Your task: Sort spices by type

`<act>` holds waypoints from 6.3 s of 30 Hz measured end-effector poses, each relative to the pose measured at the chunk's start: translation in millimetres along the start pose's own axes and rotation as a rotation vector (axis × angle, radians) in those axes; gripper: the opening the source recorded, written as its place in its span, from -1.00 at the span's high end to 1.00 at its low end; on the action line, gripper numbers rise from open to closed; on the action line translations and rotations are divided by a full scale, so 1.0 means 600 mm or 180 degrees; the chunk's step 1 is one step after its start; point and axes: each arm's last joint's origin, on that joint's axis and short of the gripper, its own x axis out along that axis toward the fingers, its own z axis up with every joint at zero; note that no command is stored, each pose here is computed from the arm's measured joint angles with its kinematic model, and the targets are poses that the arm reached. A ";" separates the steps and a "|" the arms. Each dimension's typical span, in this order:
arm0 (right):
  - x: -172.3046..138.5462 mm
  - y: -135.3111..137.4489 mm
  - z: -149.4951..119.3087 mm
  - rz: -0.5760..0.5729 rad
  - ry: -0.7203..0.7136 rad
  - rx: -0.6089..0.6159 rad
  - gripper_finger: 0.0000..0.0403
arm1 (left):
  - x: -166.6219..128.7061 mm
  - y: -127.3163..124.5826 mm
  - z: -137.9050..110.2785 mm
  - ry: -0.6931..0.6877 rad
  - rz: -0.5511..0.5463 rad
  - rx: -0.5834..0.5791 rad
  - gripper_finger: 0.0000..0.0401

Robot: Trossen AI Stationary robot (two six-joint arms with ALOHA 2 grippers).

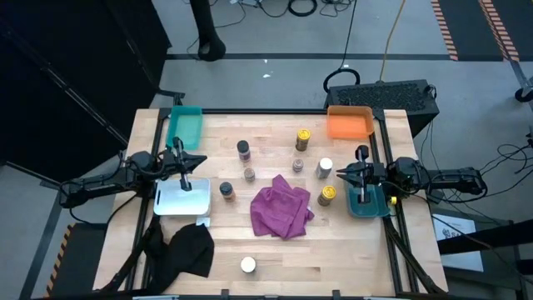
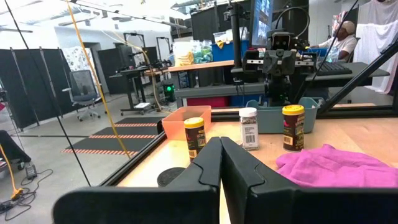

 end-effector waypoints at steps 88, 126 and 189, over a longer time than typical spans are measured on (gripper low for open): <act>0.020 -0.015 0.079 -0.0413 -0.0051 0.0663 0.82 | 0.014 -0.023 0.095 -0.0935 -0.0984 -0.1224 0.96; 0.232 -0.128 0.196 -0.1853 0.2868 0.1087 0.82 | 0.135 0.010 0.162 0.0673 0.0227 -0.0358 0.96; 0.312 -0.200 0.074 -0.2577 0.3137 0.1014 0.51 | 0.135 0.014 0.165 0.0628 0.0447 -0.0171 0.96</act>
